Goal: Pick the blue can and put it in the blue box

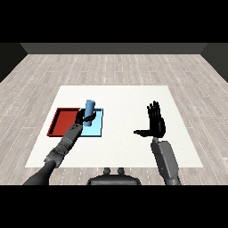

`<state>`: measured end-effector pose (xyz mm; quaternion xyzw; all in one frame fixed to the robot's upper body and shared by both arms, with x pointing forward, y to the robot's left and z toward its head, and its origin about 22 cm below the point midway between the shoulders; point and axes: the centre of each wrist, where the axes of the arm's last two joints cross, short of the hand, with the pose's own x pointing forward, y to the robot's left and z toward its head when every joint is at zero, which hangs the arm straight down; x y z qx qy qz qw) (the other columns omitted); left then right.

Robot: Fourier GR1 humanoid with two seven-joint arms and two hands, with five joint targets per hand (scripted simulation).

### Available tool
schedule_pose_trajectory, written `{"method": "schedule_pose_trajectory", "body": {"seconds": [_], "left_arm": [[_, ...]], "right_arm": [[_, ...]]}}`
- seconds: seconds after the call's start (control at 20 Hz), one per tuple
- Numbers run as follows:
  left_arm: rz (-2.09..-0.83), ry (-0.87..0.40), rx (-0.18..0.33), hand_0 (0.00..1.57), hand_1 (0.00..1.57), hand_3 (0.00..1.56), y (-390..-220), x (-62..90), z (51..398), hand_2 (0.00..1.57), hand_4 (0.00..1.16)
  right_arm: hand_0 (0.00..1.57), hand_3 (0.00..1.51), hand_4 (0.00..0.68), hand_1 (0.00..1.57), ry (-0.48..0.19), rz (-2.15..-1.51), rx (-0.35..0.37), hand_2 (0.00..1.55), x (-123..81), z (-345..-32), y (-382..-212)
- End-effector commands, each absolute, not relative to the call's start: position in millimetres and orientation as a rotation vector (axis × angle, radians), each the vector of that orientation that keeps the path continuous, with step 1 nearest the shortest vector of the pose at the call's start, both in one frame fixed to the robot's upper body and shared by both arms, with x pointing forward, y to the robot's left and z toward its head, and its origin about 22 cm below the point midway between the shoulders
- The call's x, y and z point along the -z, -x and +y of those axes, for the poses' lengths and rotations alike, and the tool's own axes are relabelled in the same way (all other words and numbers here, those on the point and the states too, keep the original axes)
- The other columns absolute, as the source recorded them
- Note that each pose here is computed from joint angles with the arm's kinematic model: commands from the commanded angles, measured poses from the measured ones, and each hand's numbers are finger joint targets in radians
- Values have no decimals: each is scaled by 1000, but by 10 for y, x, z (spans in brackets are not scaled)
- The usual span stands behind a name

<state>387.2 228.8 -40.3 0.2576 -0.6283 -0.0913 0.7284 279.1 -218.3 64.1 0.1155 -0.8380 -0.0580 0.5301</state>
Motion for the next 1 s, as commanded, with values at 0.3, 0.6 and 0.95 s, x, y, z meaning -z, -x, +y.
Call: {"method": "schedule_pose_trajectory", "body": {"seconds": [0.3, 0.6, 0.95], "left_arm": [[-1148, -555, 55, 865, 865, 980, -3653, 756, 2392, 943, 808], [-1055, -634, 155, 0, 0, 0, -3675, 743, 2363, 0, 0], [-1161, -739, 34, 0, 0, 0, -3786, 603, 2376, 0, 0]], "right_arm": [[0, 0, 0, 0, -254, -1988, 177, 0, -672, -2363, -2977], [0, 0, 0, 0, -281, -2003, 173, 0, -610, -2431, -2811], [0, 0, 0, 0, -274, -2023, 147, 0, -756, -2333, -2855]]}}
